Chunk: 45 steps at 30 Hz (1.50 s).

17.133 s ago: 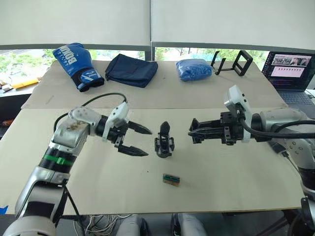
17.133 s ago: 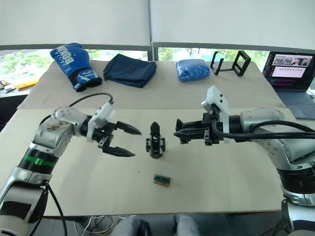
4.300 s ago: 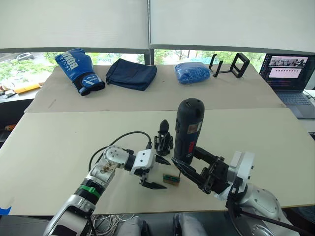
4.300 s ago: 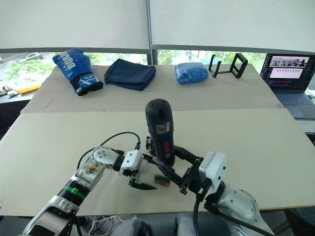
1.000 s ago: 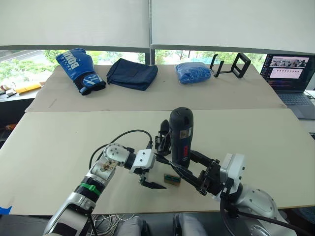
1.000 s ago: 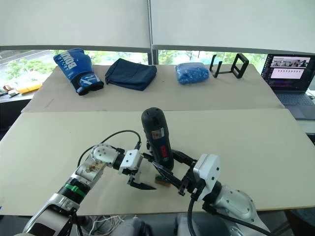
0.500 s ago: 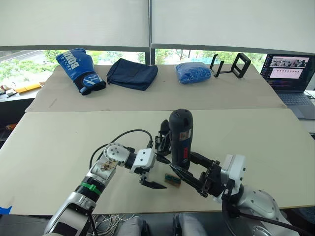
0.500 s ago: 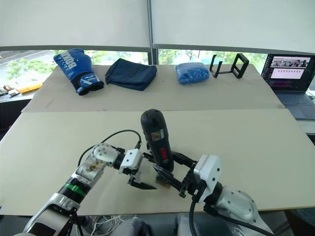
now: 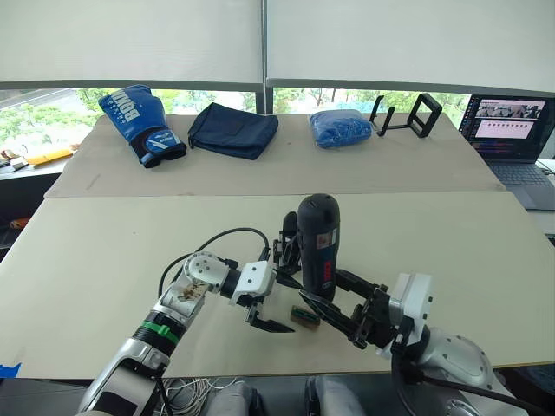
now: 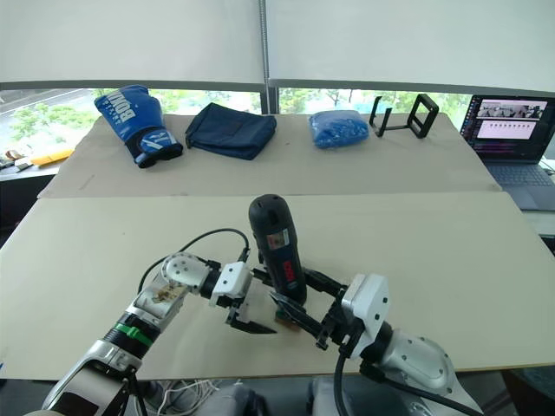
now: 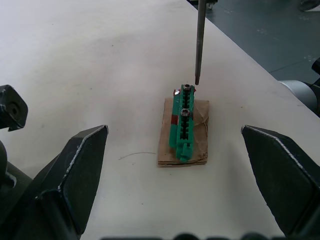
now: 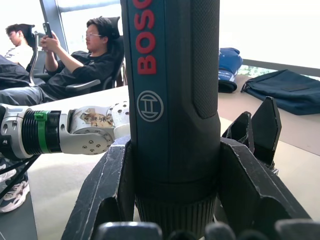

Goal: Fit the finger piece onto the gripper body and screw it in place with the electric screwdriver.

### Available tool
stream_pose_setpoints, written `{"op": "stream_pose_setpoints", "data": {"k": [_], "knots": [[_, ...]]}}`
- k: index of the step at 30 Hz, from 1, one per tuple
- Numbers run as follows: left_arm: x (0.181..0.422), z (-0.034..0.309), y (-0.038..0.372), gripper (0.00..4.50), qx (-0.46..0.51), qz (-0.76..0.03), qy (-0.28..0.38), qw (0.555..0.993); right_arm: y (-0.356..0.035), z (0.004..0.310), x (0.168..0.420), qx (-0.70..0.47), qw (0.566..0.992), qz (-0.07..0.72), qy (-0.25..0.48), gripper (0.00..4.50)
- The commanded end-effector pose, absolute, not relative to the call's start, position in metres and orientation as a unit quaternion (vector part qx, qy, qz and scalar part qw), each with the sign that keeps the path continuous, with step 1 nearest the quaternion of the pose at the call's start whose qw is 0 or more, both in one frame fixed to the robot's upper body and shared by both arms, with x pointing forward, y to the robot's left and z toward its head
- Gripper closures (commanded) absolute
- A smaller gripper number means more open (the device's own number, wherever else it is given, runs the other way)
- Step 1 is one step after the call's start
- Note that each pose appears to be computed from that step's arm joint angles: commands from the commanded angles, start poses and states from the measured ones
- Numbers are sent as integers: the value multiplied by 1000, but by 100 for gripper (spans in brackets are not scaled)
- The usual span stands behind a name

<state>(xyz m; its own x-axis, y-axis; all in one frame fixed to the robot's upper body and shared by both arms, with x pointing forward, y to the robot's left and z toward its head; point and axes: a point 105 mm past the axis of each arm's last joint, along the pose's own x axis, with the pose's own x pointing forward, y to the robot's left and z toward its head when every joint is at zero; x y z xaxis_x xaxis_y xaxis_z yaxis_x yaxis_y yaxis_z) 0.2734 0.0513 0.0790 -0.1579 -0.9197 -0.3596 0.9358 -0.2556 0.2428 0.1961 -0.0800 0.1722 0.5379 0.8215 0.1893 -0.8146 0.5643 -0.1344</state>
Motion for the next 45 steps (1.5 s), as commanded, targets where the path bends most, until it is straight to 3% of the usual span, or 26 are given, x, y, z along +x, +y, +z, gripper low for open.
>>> {"op": "stream_pose_setpoints", "data": {"k": [1, 45], "knots": [[274, 88, 47, 0, 229, -763, -3, 604, -76, 203, 185, -5, 862, 477, -175, 260], [275, 90, 48, 0, 229, -763, -4, 604, -74, 187, 194, -19, 871, 463, -161, 260]]}}
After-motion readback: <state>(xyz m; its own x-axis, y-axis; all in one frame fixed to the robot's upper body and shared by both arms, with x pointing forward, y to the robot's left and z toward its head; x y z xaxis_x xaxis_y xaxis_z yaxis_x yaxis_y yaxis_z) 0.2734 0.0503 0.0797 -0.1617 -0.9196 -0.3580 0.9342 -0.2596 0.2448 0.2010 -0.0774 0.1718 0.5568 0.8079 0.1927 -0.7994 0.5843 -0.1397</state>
